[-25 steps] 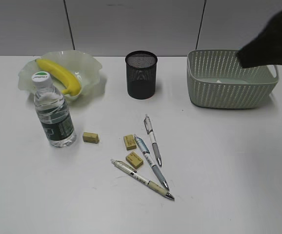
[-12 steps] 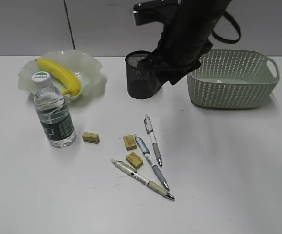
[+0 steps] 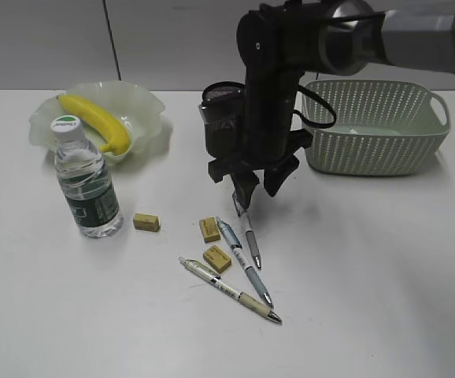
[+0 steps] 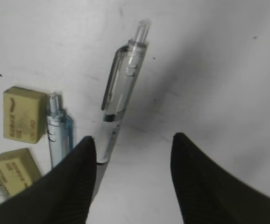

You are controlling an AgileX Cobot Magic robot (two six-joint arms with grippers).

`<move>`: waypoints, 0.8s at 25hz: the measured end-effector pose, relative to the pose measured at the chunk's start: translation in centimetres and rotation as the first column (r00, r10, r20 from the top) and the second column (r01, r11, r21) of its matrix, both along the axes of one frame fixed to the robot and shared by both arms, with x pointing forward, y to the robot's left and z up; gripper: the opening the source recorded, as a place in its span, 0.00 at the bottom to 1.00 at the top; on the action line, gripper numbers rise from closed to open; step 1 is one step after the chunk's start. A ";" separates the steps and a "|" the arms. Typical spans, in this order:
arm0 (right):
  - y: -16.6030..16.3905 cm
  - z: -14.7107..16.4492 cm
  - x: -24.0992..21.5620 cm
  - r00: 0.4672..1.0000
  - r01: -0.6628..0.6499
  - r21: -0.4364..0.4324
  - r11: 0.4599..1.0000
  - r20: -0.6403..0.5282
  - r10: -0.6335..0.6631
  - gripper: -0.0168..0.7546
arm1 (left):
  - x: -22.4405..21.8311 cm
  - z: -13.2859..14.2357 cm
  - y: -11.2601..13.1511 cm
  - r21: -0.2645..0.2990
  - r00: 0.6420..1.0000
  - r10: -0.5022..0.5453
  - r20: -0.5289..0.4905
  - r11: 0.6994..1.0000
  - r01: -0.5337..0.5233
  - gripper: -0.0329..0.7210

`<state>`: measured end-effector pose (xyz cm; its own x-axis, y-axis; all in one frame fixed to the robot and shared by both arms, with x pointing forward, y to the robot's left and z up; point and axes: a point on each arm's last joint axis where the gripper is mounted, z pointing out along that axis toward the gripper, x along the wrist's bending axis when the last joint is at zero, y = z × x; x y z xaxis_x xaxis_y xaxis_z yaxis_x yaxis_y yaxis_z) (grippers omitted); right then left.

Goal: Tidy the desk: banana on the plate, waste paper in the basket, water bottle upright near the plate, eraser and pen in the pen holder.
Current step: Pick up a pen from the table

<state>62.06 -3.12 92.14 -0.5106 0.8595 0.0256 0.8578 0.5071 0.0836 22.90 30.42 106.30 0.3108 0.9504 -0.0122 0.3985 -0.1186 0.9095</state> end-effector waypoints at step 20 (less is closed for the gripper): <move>1.5 -4.4 -0.8 0.998 0.021 -0.044 0.999 -0.056 -0.023 0.52 | 0.0 0.0 0.0 0.000 1.000 0.000 0.000 1.000 0.000 0.70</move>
